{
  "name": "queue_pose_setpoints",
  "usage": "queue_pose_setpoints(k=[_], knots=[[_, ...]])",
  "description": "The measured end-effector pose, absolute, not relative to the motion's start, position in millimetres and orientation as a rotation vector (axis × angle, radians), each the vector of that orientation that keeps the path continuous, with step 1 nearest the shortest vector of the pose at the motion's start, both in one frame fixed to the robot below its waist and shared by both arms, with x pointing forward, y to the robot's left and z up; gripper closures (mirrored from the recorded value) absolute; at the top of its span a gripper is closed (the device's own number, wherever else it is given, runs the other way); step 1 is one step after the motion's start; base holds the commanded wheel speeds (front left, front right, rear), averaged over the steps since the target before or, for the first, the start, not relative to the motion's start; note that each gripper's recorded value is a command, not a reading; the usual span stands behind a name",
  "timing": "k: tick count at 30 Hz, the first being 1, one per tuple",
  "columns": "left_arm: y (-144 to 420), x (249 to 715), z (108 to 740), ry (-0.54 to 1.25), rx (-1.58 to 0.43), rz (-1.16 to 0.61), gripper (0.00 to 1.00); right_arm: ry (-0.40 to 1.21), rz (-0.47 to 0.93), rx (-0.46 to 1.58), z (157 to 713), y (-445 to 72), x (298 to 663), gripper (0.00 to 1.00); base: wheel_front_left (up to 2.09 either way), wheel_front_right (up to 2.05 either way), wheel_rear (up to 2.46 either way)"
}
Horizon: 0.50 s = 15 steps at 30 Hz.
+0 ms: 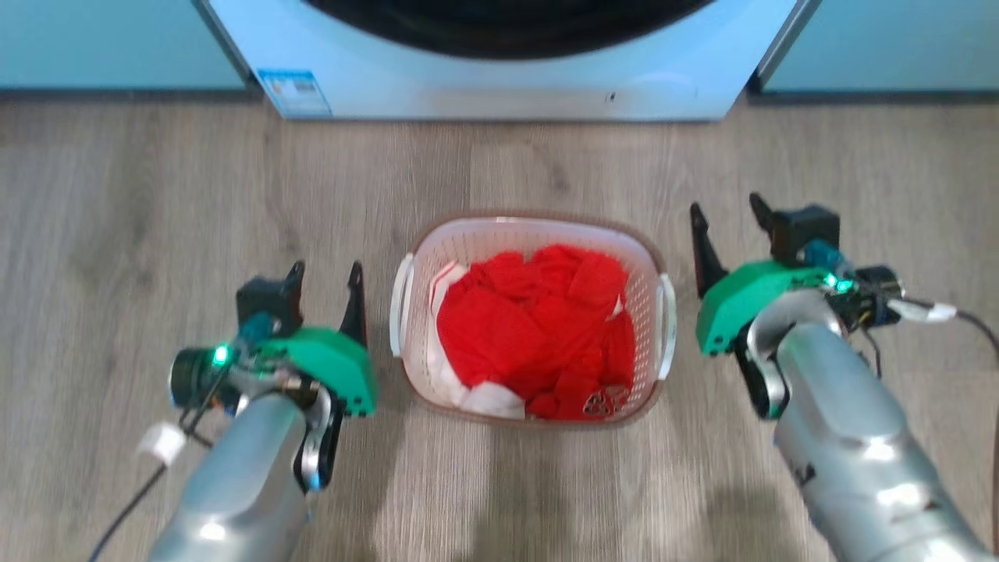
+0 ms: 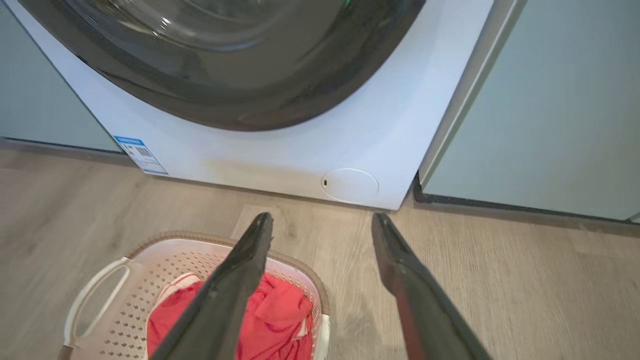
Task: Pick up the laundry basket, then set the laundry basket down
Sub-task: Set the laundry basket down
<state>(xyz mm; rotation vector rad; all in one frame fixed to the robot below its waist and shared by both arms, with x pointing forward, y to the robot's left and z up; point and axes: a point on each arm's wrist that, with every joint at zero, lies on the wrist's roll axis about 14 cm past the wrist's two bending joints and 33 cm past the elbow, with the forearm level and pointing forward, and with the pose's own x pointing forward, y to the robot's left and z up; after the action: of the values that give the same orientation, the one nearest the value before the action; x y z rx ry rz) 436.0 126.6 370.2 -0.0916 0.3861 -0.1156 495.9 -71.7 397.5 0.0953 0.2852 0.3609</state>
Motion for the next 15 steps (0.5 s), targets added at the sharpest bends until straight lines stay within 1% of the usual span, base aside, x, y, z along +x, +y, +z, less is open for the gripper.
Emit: queue_pose_setpoints(k=[8,15], knots=[[137,404,413,0.244,-0.087,-0.085,0.00,0.141,0.361,0.128,449,-73,463,0.00,0.00,0.00,0.00],[151,378,438,0.154,-0.088,-0.028,0.00,0.053,0.343,0.147,475,-79,437,0.00,0.00,0.00,0.00]])
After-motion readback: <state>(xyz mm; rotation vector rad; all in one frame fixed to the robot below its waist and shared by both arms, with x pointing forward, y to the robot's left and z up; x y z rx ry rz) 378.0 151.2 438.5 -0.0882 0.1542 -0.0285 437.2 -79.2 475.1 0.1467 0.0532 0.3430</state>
